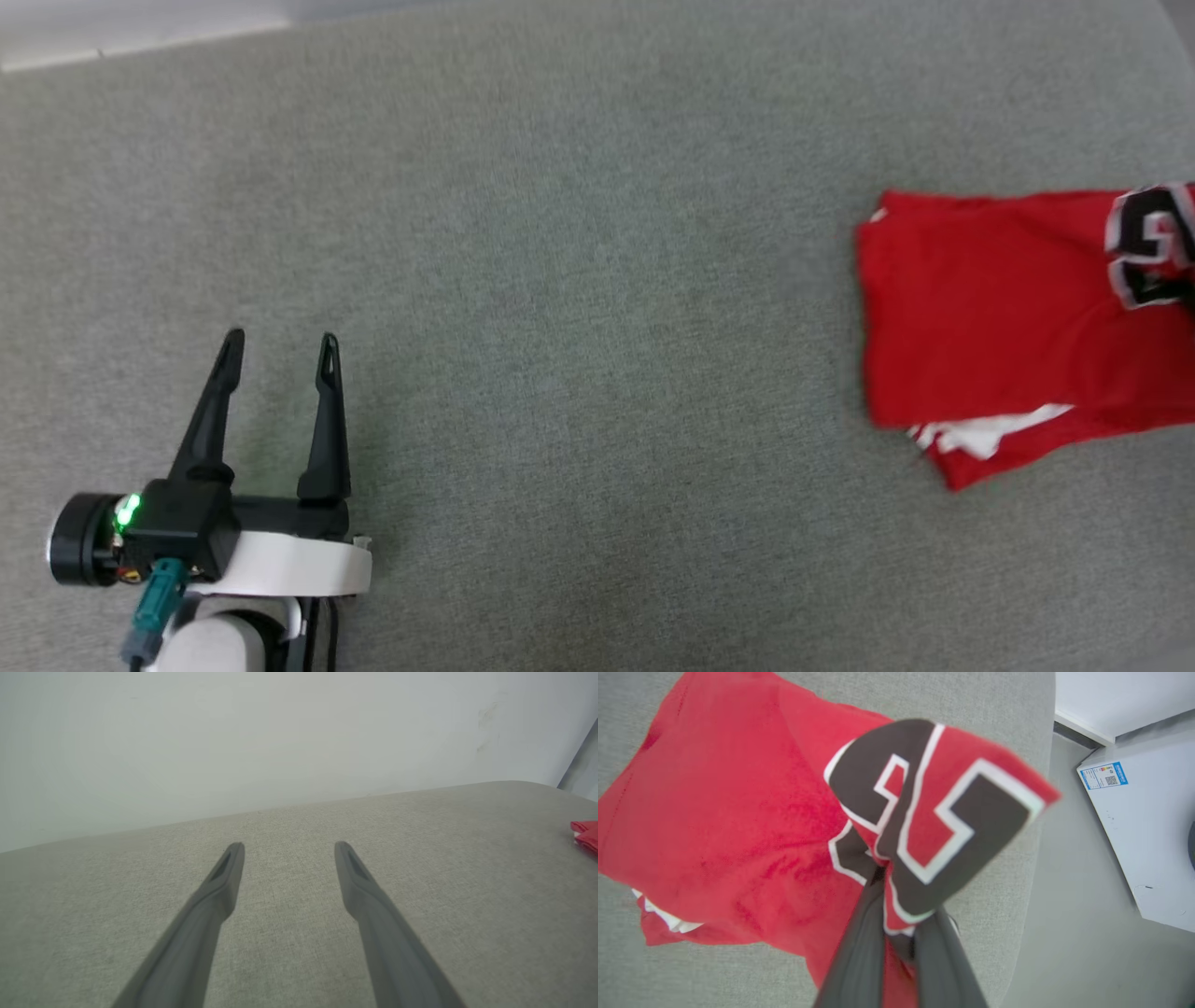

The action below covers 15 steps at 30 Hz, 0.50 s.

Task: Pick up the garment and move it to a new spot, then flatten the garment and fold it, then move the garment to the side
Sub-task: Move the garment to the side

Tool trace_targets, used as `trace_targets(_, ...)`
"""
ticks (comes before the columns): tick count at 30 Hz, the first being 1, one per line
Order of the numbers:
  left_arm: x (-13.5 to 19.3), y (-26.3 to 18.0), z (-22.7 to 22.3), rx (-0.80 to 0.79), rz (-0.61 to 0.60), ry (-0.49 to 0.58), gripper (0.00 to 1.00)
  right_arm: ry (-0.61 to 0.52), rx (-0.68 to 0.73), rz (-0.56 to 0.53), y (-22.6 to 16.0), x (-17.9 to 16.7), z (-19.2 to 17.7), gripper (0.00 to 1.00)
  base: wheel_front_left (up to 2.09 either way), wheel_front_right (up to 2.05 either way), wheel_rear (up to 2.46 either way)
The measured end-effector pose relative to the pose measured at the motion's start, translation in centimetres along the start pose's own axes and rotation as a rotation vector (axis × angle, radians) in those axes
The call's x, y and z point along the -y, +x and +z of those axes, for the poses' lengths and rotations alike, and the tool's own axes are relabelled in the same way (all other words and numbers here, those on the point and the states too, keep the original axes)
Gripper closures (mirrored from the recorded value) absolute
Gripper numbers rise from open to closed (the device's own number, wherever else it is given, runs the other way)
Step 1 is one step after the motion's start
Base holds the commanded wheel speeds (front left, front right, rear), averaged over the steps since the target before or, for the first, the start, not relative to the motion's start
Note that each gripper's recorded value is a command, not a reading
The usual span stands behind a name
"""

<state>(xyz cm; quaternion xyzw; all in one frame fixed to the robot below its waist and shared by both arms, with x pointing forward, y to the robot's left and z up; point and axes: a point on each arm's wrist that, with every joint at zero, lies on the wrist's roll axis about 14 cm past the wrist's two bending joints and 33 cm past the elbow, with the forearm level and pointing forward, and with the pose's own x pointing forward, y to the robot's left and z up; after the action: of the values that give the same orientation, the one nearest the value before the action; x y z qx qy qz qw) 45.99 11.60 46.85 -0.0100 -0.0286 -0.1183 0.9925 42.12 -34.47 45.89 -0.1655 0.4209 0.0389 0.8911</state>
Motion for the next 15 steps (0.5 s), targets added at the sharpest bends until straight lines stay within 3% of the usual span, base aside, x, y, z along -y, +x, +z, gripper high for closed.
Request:
trace_targets(9, -0.9, 1.8, -2.5, -0.021, -0.005, -0.005, 0.0, 0.068, -0.123, -0.227, 2.9, 7.5, -2.1, 1.0, 0.0, 0.0, 0.0)
trace_targets(15, -1.4, 2.4, -3.8, -0.038, -0.004, -0.005, 0.0, 0.099, -0.14, -0.301, 4.2, 9.4, -2.6, 1.0, 0.0, 0.0, 0.0)
